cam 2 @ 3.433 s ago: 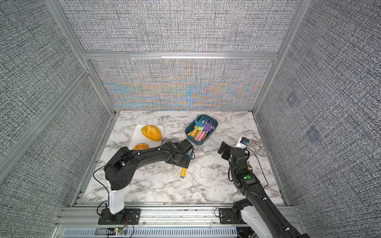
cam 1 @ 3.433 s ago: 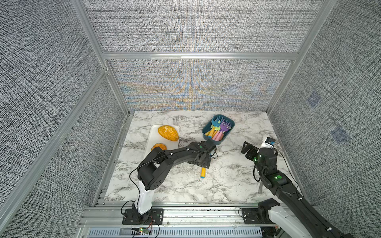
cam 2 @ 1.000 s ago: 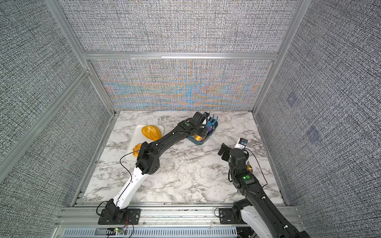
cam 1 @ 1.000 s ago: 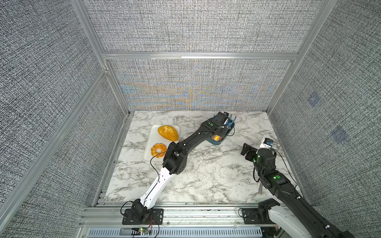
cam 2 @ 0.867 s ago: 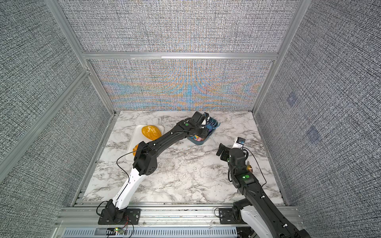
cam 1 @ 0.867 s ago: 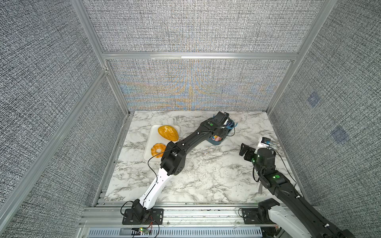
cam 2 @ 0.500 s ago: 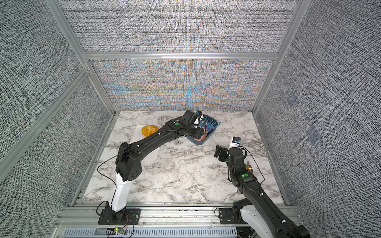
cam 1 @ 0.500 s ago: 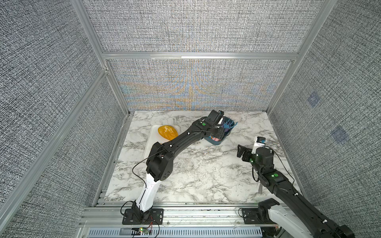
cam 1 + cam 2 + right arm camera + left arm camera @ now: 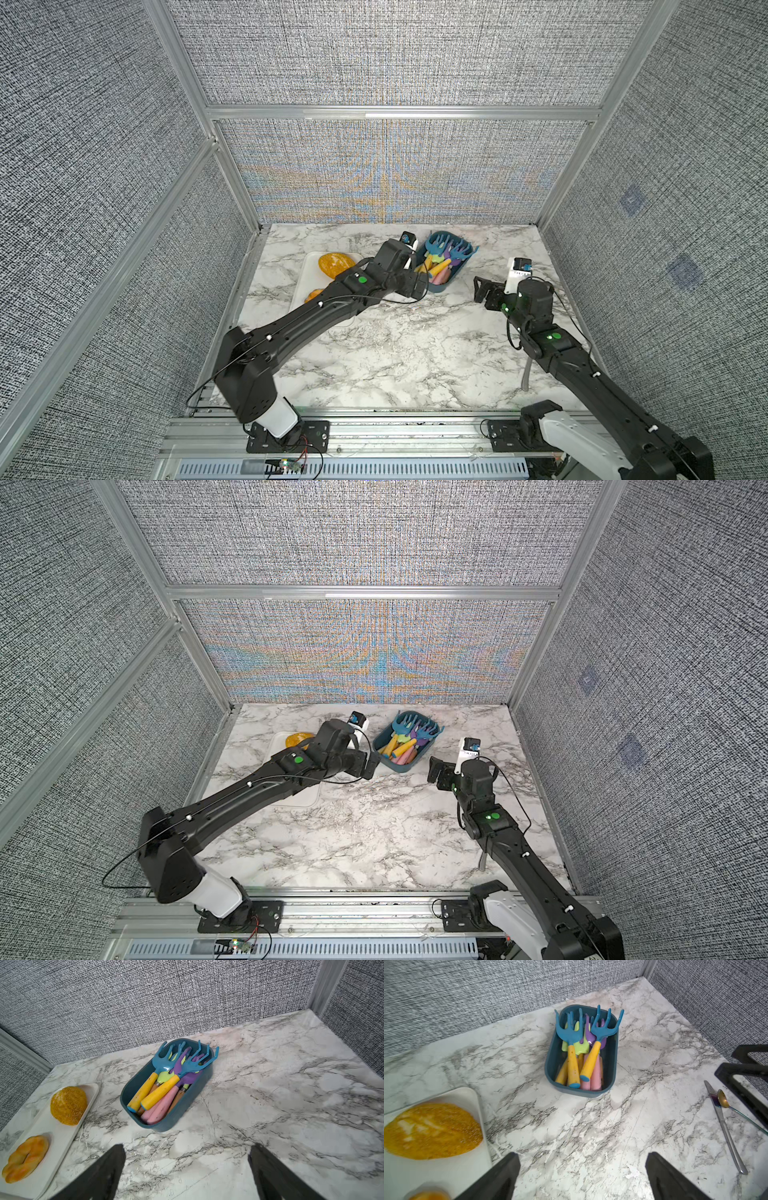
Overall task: Put the rake into the storage box
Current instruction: Place the rake in the storage box, then reset both arms
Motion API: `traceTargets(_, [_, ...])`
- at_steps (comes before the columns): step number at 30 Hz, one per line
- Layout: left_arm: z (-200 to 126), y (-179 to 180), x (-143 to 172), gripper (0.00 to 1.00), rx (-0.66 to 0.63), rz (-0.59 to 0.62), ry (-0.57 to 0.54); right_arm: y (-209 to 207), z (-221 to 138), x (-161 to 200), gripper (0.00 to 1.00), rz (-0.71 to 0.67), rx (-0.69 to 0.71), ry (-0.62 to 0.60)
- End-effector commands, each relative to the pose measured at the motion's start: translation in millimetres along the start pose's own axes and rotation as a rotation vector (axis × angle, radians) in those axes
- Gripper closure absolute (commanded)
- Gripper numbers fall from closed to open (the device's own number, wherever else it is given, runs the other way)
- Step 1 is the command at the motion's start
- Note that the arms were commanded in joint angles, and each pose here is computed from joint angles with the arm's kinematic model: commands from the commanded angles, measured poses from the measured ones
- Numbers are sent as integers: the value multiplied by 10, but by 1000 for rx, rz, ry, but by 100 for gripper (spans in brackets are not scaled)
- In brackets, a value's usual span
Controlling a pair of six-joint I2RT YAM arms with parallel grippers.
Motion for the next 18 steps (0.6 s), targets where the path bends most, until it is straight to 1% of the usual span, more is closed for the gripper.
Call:
traceTargets(1, [-202, 201, 14, 1, -112, -21, -103, 23, 11, -62, 1, -19, -24, -21])
traceTargets(4, [-438, 389, 153, 1, -171, -29, -143, 103, 40, -107, 1, -52, -102, -23])
traceTargets(7, [-689, 619, 300, 1, -237, -53, -215, 114, 84, -104, 1, -88, -107, -28])
traceTargets(10, [-890, 896, 451, 1, -311, -89, -274, 47, 117, -55, 1, -138, -35, -51])
traceTargets(13, [-1002, 1159, 587, 1, -386, -115, -343, 8, 62, 9, 1, -205, -3, -160])
traceTargets(15, [-1047, 1318, 650, 1, -440, -125, -379, -60, 33, 48, 1, -212, 57, -217])
traceTargets(18, [-1084, 1537, 732, 1, -516, -129, -432, -158, 78, 117, 1, -211, 127, -220])
Point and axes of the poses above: each gripper's point midway between its finger pads, its own z axis out along the fingers, its own y axis along the line the jaws close on, x = y × z, the point moved 8 cm from there along -z, back along the fingers, and after that the axes turned 14 degrees about -z, right-handed, at the moved point
